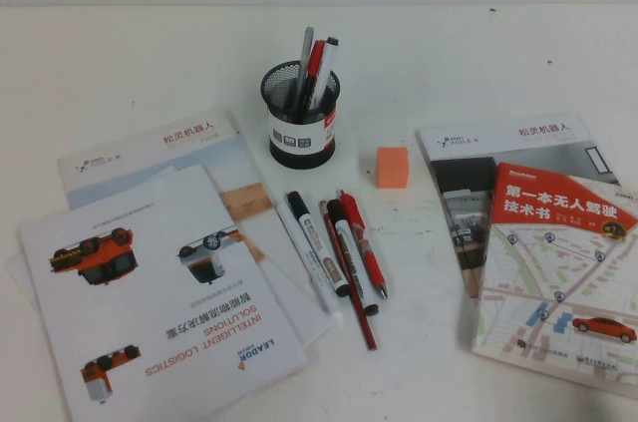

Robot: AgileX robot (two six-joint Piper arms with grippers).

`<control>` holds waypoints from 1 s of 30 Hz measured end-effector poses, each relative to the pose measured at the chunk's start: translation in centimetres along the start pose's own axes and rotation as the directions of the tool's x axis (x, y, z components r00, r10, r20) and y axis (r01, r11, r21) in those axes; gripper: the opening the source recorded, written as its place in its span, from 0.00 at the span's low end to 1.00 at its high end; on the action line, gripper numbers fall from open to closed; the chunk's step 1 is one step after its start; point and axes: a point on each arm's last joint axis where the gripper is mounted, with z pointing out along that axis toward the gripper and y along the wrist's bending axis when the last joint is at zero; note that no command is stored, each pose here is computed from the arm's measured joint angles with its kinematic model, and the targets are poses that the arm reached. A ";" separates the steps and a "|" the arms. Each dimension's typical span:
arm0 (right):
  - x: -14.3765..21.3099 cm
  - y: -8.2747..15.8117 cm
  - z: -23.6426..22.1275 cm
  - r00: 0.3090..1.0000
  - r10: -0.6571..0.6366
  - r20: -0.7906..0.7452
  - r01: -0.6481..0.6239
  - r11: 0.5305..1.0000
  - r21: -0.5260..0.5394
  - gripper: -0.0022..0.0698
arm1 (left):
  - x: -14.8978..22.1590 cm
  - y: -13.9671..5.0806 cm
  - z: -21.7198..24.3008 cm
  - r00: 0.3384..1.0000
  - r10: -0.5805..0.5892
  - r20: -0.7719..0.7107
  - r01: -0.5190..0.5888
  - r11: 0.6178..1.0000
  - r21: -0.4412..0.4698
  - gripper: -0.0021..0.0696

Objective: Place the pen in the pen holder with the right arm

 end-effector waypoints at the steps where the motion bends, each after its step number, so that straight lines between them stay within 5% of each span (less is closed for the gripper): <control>1: 0.0 0.0 0.0 1.000 0.000 0.000 0.000 1.000 0.000 0.00 | 0.0 0.0 0.0 1.000 0.000 0.000 0.000 1.000 0.000 0.03; 30: 0.0 0.2 0.0 0.998 0.055 -0.001 -0.055 0.998 -0.019 0.00 | 0.0 0.0 0.0 1.000 0.000 0.000 0.000 1.000 0.000 0.03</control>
